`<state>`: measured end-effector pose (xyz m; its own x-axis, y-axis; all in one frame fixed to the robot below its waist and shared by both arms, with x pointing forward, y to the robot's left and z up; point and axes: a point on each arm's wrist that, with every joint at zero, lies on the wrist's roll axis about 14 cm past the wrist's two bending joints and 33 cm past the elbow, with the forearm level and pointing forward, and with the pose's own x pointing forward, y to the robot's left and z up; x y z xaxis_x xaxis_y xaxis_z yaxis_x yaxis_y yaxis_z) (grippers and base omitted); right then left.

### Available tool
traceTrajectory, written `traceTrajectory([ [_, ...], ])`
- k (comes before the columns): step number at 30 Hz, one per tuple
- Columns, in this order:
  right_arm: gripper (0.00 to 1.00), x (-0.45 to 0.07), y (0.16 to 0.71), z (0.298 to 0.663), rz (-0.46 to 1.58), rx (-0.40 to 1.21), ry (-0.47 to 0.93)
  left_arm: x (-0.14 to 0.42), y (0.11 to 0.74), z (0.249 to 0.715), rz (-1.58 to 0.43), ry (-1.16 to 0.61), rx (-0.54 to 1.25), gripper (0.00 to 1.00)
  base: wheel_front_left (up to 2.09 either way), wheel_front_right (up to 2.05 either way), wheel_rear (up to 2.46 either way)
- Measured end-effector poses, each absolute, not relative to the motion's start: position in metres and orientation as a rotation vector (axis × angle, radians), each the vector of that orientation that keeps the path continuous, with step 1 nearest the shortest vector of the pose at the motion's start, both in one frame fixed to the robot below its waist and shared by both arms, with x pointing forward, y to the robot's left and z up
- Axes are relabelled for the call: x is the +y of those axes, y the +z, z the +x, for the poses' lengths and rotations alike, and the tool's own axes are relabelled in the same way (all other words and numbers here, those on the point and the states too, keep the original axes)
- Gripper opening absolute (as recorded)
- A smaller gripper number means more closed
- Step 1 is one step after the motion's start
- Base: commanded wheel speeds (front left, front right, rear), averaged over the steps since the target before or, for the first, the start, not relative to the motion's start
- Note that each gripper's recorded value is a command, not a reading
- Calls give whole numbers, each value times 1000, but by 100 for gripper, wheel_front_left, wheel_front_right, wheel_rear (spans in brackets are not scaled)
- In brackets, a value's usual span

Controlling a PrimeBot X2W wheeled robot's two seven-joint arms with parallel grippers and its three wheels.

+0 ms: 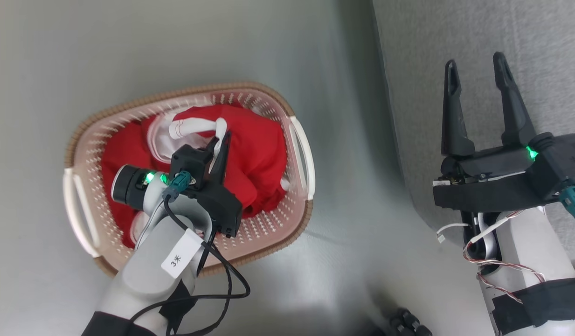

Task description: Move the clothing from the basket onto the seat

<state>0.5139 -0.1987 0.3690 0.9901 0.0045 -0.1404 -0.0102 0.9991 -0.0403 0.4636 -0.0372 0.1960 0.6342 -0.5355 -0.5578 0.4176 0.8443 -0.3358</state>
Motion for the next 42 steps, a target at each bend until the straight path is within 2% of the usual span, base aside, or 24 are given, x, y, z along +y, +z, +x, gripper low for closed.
traceTrajectory([
  [19,100,-184,423,502,6,74,26,-14,357,524,-141,-525,304,0,0,0,0],
  [29,100,-163,458,485,29,27,82,0,448,525,-85,-536,109,0,0,0,0],
  [42,100,-142,485,444,36,3,159,6,538,505,-55,-539,-61,0,0,0,0],
])
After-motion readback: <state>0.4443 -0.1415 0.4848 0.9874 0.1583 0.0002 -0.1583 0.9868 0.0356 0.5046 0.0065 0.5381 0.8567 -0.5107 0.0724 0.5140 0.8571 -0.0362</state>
